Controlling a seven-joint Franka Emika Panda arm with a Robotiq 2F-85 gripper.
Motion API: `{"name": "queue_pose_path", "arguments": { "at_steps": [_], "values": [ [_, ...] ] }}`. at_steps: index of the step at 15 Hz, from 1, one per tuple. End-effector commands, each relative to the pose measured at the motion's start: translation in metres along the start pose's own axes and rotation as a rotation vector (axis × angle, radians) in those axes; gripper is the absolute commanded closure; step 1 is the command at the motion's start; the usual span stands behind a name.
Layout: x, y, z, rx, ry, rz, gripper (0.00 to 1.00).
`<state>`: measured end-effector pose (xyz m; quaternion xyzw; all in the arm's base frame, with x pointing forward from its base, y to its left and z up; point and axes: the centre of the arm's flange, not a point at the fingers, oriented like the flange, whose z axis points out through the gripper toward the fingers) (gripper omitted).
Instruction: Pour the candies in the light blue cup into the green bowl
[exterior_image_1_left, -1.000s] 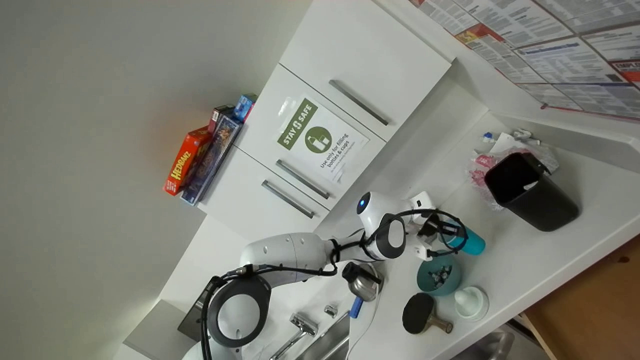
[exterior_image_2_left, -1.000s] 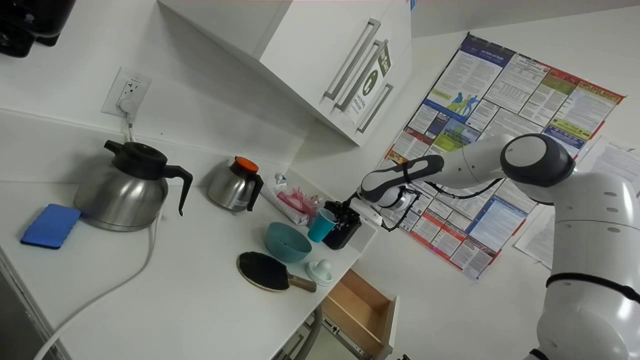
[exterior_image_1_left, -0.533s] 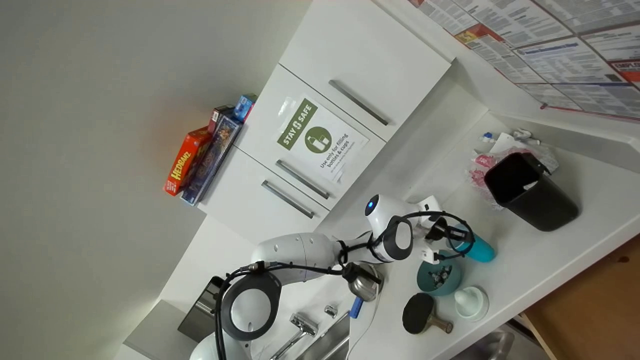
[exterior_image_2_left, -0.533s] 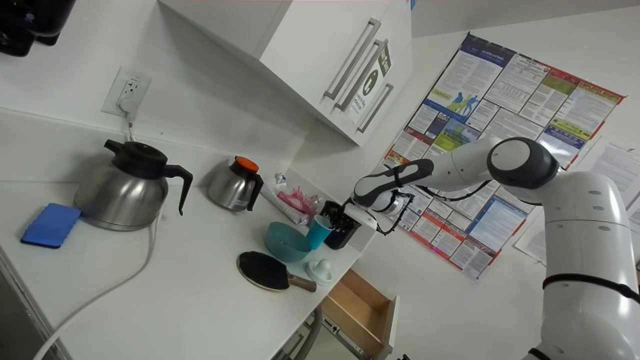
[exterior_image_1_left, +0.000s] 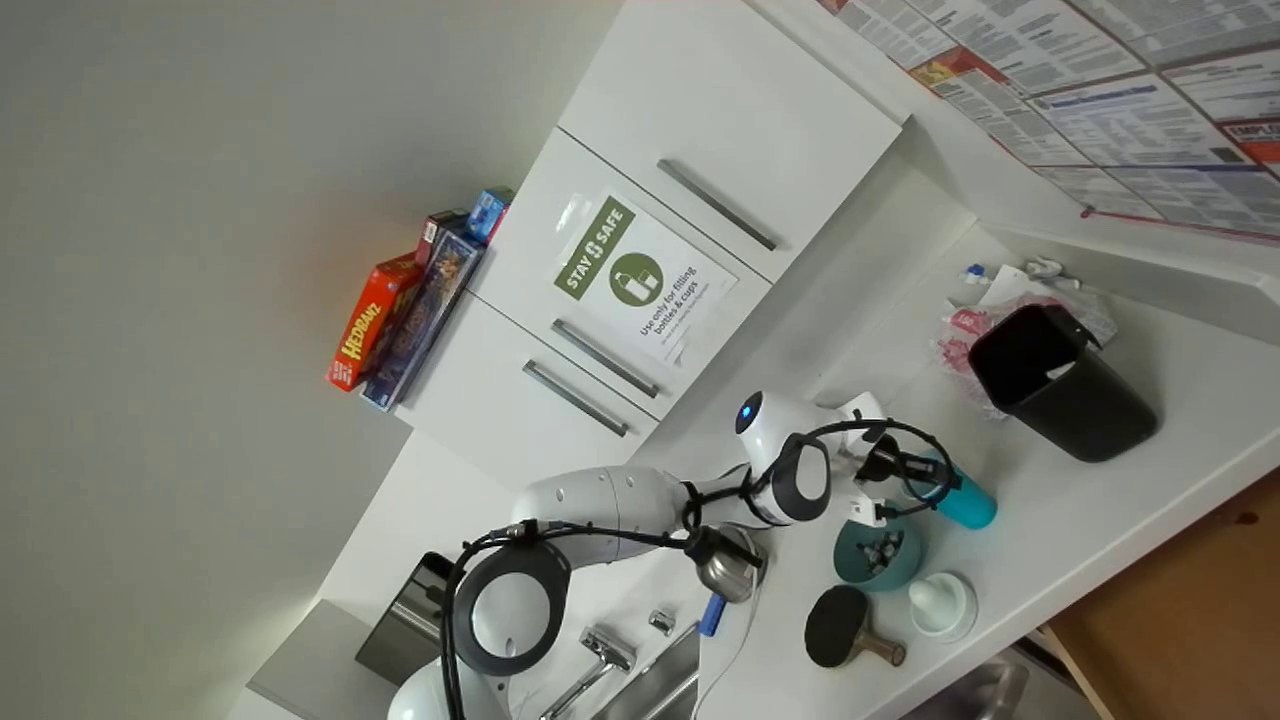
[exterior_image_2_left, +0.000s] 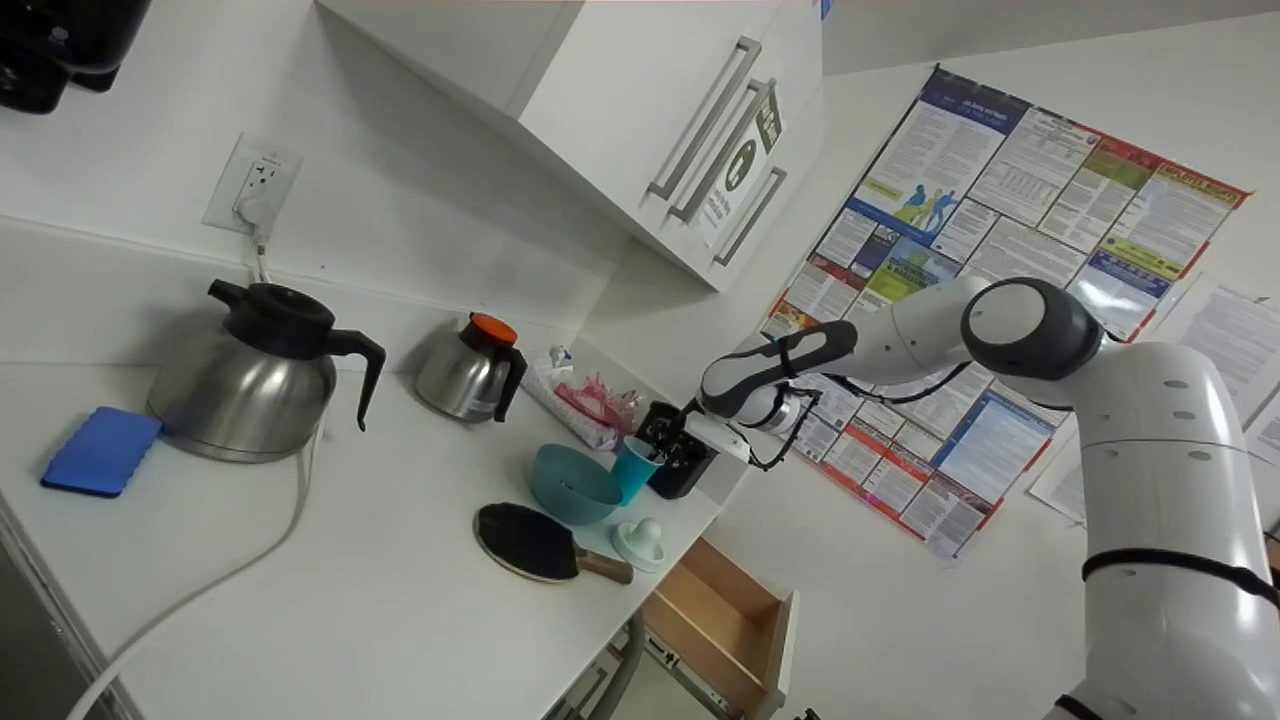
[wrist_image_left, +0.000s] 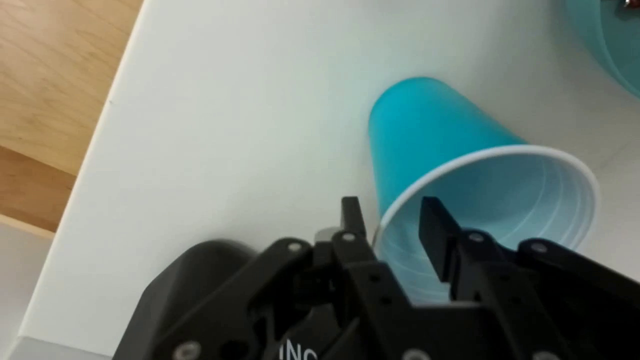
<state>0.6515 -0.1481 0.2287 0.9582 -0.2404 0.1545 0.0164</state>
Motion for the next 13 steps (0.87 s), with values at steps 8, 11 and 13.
{"name": "queue_pose_path", "arguments": {
  "at_steps": [8,11,13],
  "values": [
    [-0.022,-0.013,-0.087,0.047,0.192,-0.104,0.00],
    [-0.027,-0.010,-0.095,0.048,0.209,-0.115,0.00],
    [-0.013,-0.015,-0.082,0.053,0.188,-0.089,0.00]
  ]
}}
